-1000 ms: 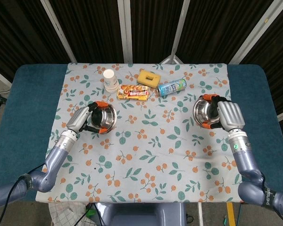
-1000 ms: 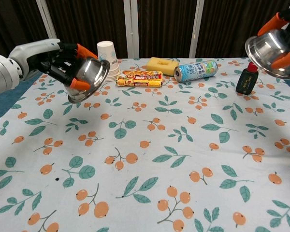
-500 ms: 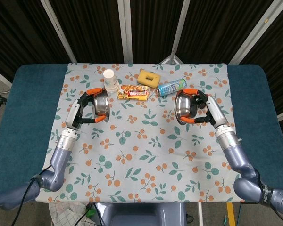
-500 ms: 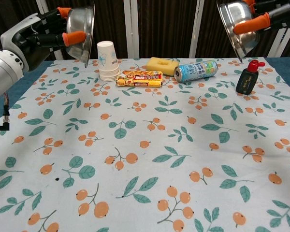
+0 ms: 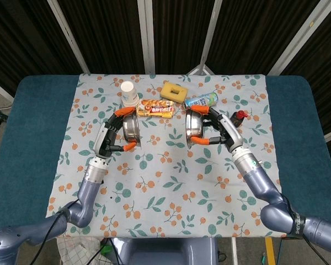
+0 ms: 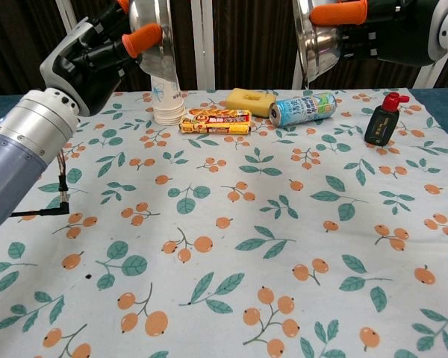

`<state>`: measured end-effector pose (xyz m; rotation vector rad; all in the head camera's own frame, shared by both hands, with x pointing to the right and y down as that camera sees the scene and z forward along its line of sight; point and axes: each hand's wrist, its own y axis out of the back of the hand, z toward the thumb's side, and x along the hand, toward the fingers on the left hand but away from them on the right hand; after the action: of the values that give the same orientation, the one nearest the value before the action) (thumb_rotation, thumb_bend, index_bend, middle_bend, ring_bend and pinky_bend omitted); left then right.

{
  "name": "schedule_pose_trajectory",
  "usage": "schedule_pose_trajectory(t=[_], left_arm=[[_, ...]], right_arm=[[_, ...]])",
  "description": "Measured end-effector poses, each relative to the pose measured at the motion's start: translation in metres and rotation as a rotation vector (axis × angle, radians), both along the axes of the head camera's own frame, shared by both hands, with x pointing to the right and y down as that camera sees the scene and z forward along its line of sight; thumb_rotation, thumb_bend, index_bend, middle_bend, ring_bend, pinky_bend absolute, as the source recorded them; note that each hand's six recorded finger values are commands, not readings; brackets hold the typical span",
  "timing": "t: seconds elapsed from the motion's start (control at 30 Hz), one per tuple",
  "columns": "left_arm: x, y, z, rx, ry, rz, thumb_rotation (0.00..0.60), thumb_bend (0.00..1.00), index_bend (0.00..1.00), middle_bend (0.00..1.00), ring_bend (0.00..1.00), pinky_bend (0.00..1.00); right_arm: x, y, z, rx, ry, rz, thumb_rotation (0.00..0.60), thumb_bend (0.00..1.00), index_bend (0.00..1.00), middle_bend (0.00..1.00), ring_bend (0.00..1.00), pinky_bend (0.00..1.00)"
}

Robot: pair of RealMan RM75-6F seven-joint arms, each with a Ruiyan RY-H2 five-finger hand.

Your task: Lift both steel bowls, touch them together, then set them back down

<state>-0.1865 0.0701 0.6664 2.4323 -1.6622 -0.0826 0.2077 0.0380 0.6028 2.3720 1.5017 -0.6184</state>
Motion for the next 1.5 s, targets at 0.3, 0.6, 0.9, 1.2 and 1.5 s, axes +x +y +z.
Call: schedule_pose_trajectory(t=[0.3,0.6,0.9,1.2,1.5], left_arm=[[0.014,0.008,0.010,0.007,-0.019,0.007,0.600,0.09,0.34,0.27,0.19,0.46],[0.029,0.007,0.007,0.021,-0.006,0.022,0.600,0.09,0.35,0.26,0.19,0.46],[0.038,0.003,-0.011,0.065,-0.003,0.022,0.600,0.09,0.35,0.26,0.19,0.46],[0.052,0.011,-0.008,0.051,0.001,0.045,0.600,0.09,0.35,0.26,0.19,0.46],[0.067,0.021,-0.004,0.039,0.029,0.058,0.600,0.09,0.35,0.26,0.19,0.46]], right_arm=[[-0.012,0.004,-0.006,0.010,-0.027,0.003,0.600,0.05,0.43,0.29,0.32,0.34],[-0.023,0.007,-0.012,0.012,-0.024,-0.019,0.600,0.05,0.43,0.29,0.32,0.34],[-0.032,0.011,-0.011,-0.006,-0.008,-0.031,0.600,0.06,0.43,0.29,0.32,0.34],[-0.054,0.019,-0.016,-0.046,-0.063,-0.044,0.600,0.06,0.43,0.29,0.32,0.34],[-0.074,0.024,-0.027,-0.073,-0.116,-0.059,0.600,0.07,0.43,0.29,0.33,0.34]])
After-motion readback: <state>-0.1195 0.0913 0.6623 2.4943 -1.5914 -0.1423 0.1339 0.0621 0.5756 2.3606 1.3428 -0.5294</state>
